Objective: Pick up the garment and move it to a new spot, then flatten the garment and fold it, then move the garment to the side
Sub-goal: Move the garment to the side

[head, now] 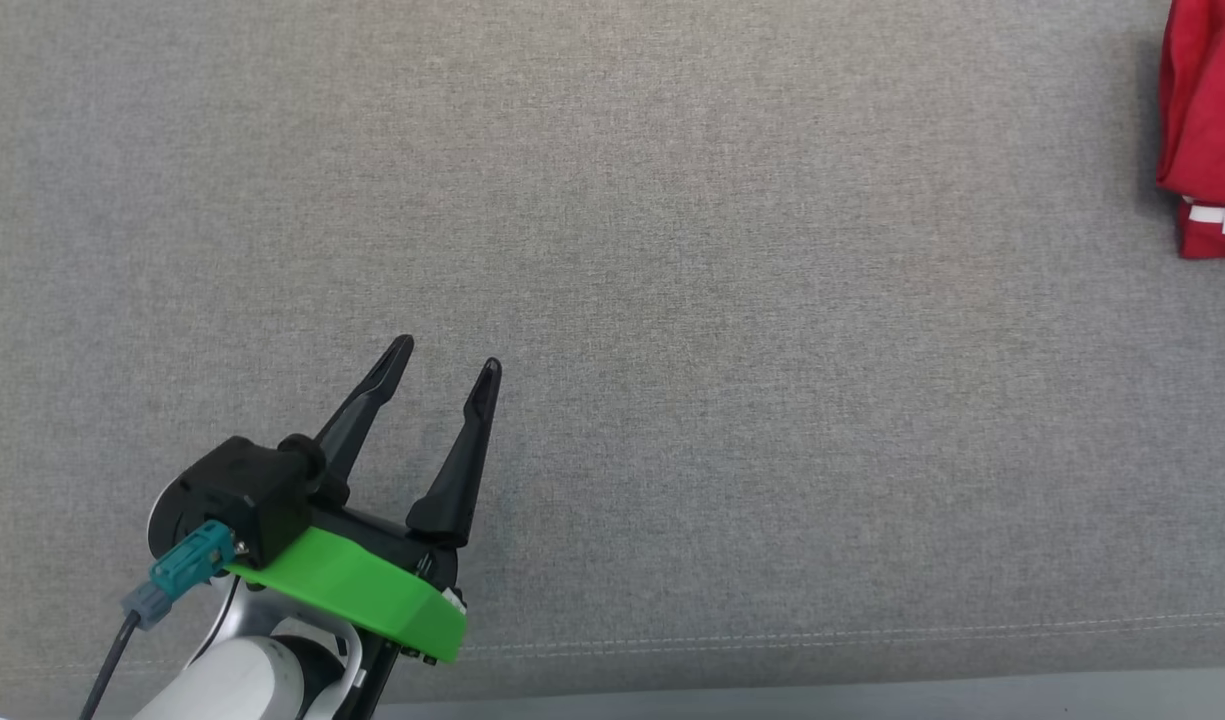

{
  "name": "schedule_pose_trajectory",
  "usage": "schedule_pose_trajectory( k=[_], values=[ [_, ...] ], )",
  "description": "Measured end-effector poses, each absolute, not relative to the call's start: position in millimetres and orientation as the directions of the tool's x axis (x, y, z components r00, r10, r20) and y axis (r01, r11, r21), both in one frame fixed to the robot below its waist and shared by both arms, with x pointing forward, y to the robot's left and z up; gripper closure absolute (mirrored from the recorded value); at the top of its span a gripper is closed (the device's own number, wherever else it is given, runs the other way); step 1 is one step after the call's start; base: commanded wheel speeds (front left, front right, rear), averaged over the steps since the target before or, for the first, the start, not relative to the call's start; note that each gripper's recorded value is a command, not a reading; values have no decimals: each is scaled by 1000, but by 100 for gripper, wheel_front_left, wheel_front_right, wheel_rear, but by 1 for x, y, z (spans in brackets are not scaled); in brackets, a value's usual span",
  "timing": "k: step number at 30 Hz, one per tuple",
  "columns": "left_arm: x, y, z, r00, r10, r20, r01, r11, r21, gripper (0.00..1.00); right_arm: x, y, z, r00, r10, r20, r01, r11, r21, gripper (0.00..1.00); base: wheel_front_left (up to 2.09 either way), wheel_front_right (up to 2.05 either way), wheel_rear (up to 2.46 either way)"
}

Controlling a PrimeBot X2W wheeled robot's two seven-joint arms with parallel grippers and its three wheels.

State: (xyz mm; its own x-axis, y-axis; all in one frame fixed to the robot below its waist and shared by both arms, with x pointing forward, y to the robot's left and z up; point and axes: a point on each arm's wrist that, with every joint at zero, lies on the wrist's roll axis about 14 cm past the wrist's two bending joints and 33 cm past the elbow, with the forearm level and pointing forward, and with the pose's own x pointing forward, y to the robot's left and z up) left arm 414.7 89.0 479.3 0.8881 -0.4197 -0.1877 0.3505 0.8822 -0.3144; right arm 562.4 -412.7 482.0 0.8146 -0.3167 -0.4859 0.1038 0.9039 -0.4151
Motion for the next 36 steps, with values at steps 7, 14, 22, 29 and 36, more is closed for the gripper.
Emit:
schedule_pose_trajectory(
  k=[7, 14, 22, 29, 36],
  values=[
    [413, 83, 484, 882, -438, -173, 373, 874, -312, 0, 552, -414, 487, 828, -317, -463, 131, 911, -391, 0, 0, 0, 0],
    [411, 75, 497, 885, -448, -127, 388, 860, -330, 0, 547, -403, 517, 883, -277, -380, 146, 929, -339, 0, 0, 0, 0],
    [413, 82, 518, 919, -392, -49, 350, 865, -361, 0, 544, -370, 563, 951, -179, -252, 110, 958, -264, 0, 0, 0, 0],
    [408, 103, 540, 957, -288, 20, 273, 878, -392, 0, 523, -337, 592, 988, -90, -126, 67, 983, -172, 0, 0, 0, 0],
    [395, 132, 549, 983, -177, 41, 180, 925, -335, 0, 493, -319, 605, 999, -41, -26, 39, 994, -98, 0, 0, 0, 0]
  ],
)
